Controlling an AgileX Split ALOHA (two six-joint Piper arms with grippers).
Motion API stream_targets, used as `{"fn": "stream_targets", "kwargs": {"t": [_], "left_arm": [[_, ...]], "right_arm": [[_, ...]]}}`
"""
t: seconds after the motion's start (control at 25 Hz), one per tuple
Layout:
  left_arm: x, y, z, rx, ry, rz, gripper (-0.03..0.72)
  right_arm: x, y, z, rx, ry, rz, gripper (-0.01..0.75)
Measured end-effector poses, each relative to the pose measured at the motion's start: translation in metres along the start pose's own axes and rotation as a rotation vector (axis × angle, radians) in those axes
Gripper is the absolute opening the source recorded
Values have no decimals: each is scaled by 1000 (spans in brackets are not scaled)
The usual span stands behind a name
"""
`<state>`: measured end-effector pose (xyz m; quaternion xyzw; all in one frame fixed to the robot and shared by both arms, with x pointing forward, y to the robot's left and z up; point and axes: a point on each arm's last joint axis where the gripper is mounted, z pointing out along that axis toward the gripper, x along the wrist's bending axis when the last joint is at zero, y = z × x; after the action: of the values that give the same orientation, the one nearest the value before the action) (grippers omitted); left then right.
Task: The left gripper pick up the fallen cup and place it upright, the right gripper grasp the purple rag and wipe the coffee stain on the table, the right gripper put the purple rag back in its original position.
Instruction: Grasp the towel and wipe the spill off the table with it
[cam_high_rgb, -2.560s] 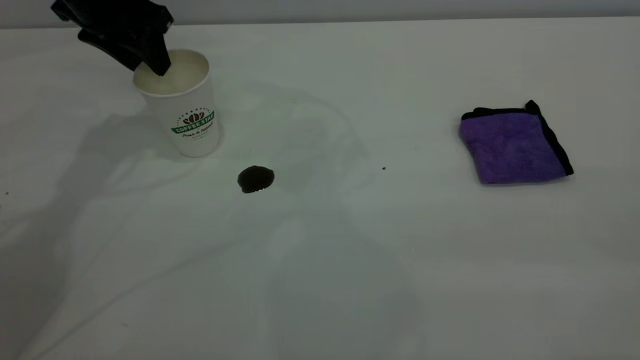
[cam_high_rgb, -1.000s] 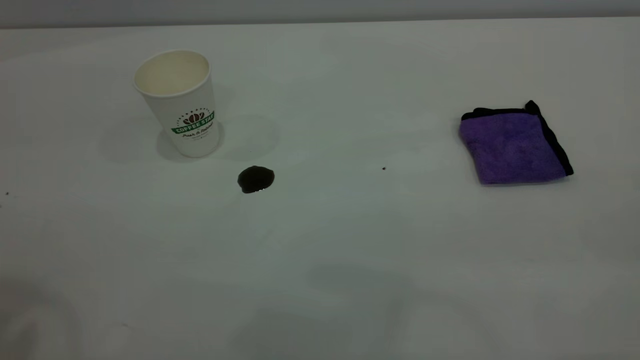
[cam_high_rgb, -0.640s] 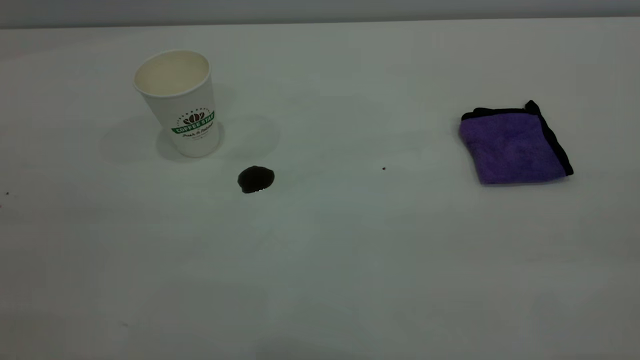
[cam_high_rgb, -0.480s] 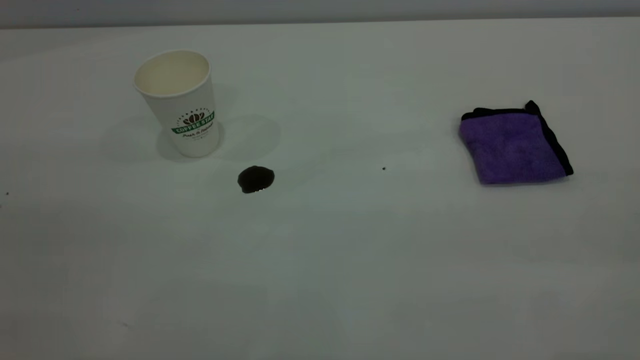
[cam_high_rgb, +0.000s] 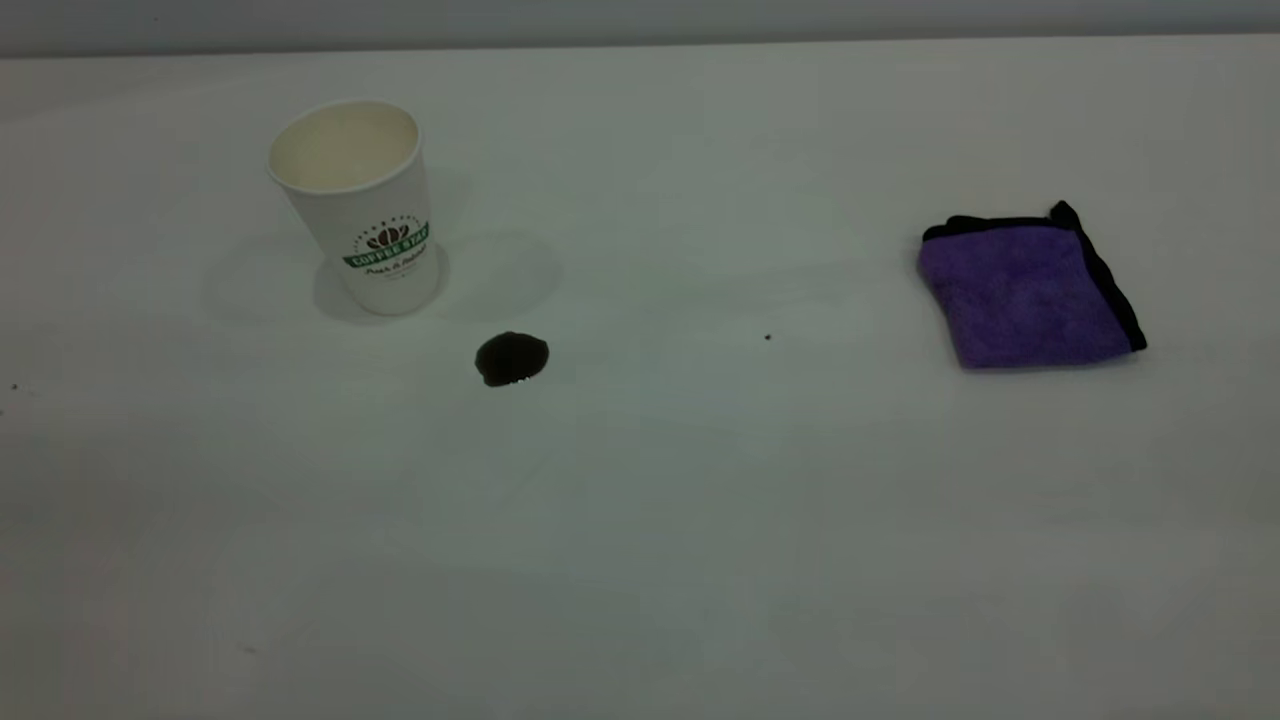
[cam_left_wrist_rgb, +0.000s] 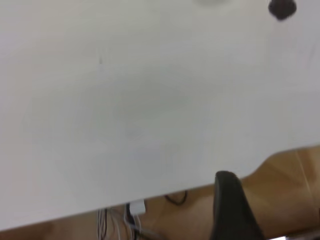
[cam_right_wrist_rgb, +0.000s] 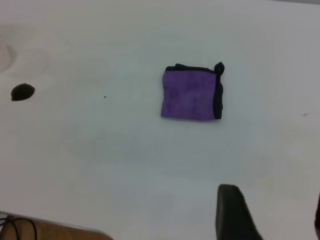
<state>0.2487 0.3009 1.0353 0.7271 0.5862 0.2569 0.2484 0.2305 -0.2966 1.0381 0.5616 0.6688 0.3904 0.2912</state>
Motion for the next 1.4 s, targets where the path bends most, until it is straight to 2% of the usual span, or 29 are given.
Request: {"fn": "stream_targets", "kwargs": {"t": [0.44, 0.64, 0.84, 1.04, 1.16, 1.24, 1.4], "left_arm": [[-2, -18, -15, -161, 35, -16, 461], [-4, -20, -17, -163, 115, -83, 461], [-4, -20, -17, -164, 110, -79, 461], [-4, -20, -17, -166, 107, -75, 461], [-4, -20, -17, -166, 107, -75, 461], [-4, -20, -17, -165, 107, -75, 461], [-4, -20, -17, -165, 107, -75, 461]], "right_arm": [[0, 0, 0, 0, 0, 0, 429], [0, 0, 0, 0, 1, 0, 429], [2, 0, 0, -2, 22, 10, 429], [8, 15, -11, -67, 81, 2, 436], [14, 35, -6, -66, 141, -43, 490], [17, 50, 5, -56, 174, -69, 562], [20, 80, 39, 24, 206, -131, 674]]}}
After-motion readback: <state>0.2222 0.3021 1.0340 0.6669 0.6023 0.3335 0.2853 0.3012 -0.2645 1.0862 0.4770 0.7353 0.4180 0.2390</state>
